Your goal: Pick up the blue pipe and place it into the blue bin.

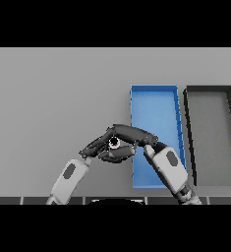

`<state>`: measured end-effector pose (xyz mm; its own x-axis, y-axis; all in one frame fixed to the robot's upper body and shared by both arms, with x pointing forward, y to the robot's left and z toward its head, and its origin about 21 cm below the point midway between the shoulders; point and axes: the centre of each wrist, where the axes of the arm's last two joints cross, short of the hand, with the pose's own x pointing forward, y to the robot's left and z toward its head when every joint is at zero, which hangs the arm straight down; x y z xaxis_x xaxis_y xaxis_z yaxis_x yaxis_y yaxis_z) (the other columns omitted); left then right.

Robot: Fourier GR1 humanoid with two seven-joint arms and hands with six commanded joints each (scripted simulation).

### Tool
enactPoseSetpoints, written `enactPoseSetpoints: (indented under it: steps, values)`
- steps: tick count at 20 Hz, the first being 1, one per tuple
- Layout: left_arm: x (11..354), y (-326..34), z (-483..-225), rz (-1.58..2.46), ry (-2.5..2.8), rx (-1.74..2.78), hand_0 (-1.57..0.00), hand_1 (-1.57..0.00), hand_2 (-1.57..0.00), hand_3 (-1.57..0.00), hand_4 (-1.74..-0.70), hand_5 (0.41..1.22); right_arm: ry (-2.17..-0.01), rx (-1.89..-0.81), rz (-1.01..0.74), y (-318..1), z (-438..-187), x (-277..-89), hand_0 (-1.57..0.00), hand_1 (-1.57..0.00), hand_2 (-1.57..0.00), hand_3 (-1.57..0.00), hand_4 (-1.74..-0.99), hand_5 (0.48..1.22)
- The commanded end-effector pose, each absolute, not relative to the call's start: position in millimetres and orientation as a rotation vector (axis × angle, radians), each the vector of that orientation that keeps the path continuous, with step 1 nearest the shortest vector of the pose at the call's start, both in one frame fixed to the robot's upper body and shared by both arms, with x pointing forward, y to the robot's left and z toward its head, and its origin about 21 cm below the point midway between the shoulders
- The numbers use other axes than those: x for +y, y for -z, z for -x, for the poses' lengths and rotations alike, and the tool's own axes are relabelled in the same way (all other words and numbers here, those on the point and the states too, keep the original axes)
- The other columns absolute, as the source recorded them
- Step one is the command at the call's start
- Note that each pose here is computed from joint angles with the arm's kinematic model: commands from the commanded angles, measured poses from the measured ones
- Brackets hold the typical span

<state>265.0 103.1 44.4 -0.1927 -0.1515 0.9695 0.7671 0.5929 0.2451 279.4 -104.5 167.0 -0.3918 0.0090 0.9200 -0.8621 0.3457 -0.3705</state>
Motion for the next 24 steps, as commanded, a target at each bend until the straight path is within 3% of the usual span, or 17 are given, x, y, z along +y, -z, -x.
enactPoseSetpoints:
  steps: [1,6,10,15,20,24]
  values:
    - [105.0,-43.3,-266.0,0.537,0.888,-1.541,-0.06,-0.06,-0.06,-0.05,-0.97,0.607,-1.172,-1.687,-0.783,-166.4,-280.7,-105.7,-1.57,-1.57,-1.57,-1.57,-1.499,1.22]
    - [107.3,-38.8,-264.1,0.521,0.873,-1.523,-0.02,-0.02,-0.02,-0.01,-0.97,0.519,-1.099,-1.714,-0.843,-178.6,-285.6,-105.7,-1.57,-1.57,-1.57,-1.57,-1.496,1.221]
    - [103.3,-37.5,-264.4,0.491,0.88,-1.494,-0.01,-0.01,-0.01,-0.01,-0.97,0.489,-1.022,-1.668,-0.899,-213.8,-291.4,-108.3,-1.57,-1.57,-1.57,-1.57,-1.494,1.221]
    - [107.4,-35.9,-261.6,0.487,0.887,-1.506,0.0,0.0,0.0,0.0,-0.95,0.474,-0.893,-1.754,-0.961,-278.9,-310.9,-115.0,-1.57,-1.57,-1.57,-1.57,-1.497,1.221]
    - [112.8,-40.6,-259.4,0.493,0.888,-1.531,0.0,0.0,0.0,0.0,-0.95,0.466,-0.729,-1.886,-0.774,-310.2,-344.5,-147.9,-1.57,-1.57,-1.57,-1.57,-1.498,1.221]
    - [116.9,-45.1,-259.2,0.477,0.872,-1.521,0.0,0.0,0.0,0.0,-0.95,0.474,-0.615,-1.863,-0.571,-299.9,-368.3,-174.9,-1.57,-1.57,-1.57,-1.57,-1.499,1.221]
